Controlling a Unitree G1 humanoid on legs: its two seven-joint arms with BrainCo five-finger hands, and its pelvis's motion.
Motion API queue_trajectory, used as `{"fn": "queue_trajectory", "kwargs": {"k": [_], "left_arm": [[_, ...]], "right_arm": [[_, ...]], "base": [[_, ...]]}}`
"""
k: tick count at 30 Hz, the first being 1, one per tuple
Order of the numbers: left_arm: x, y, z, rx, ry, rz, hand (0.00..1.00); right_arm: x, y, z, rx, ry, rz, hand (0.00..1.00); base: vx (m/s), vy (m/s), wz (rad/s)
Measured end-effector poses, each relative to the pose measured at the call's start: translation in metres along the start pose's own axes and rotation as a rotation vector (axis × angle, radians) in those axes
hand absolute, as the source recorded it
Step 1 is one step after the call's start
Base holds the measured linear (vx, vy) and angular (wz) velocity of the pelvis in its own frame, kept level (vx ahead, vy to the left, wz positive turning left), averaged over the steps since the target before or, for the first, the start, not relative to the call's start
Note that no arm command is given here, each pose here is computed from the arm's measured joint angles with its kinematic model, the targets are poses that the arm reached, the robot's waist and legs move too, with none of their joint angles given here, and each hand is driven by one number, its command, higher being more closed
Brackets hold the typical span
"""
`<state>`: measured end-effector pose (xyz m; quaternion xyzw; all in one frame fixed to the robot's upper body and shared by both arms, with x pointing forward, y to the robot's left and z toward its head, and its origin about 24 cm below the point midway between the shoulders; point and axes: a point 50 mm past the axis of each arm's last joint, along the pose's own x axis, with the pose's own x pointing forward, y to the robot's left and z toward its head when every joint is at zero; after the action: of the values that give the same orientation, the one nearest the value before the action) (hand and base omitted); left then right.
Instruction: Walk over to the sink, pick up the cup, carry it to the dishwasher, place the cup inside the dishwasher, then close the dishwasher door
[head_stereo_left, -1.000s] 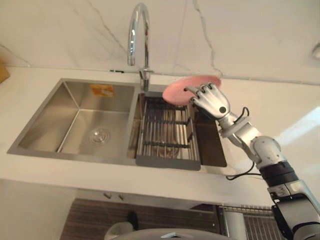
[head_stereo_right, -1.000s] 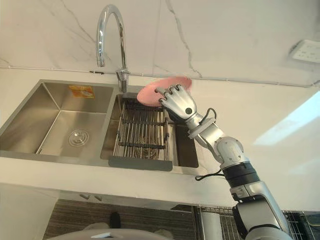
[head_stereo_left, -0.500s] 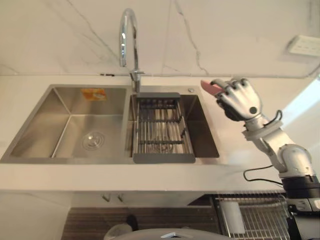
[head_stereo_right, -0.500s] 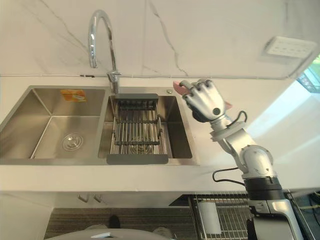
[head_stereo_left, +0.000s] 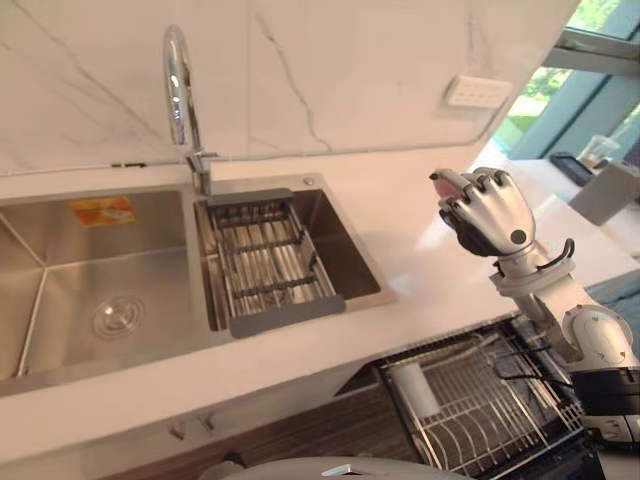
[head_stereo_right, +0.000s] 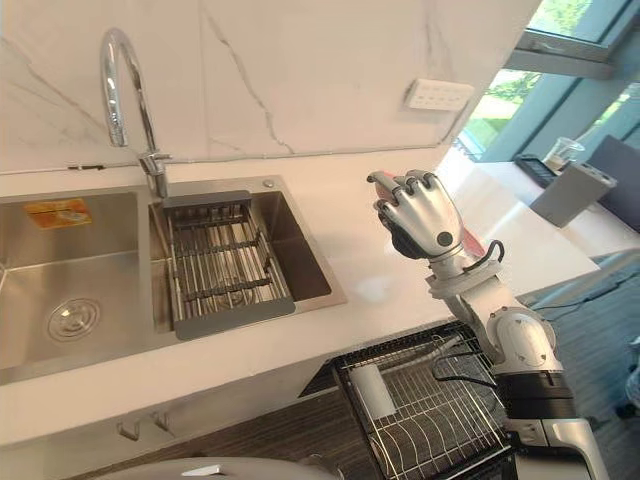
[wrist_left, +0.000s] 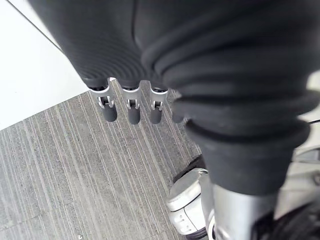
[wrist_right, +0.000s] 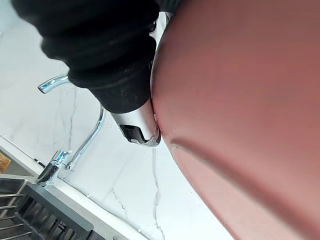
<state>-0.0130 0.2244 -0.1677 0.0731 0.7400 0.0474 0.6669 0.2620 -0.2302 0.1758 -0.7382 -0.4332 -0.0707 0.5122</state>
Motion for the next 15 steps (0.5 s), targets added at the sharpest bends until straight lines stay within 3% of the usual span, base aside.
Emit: {"fn": "queue_trajectory", "kwargs": {"k": [15], "left_arm": [[0.001, 0.0, -0.024, -0.048, 0.044, 0.022, 0.0]], "right_arm": [[-0.041, -0.003, -0.014, -0.019, 0.056, 0.118, 1.0]], "base": [[0.04, -0.017, -0.25]]}}
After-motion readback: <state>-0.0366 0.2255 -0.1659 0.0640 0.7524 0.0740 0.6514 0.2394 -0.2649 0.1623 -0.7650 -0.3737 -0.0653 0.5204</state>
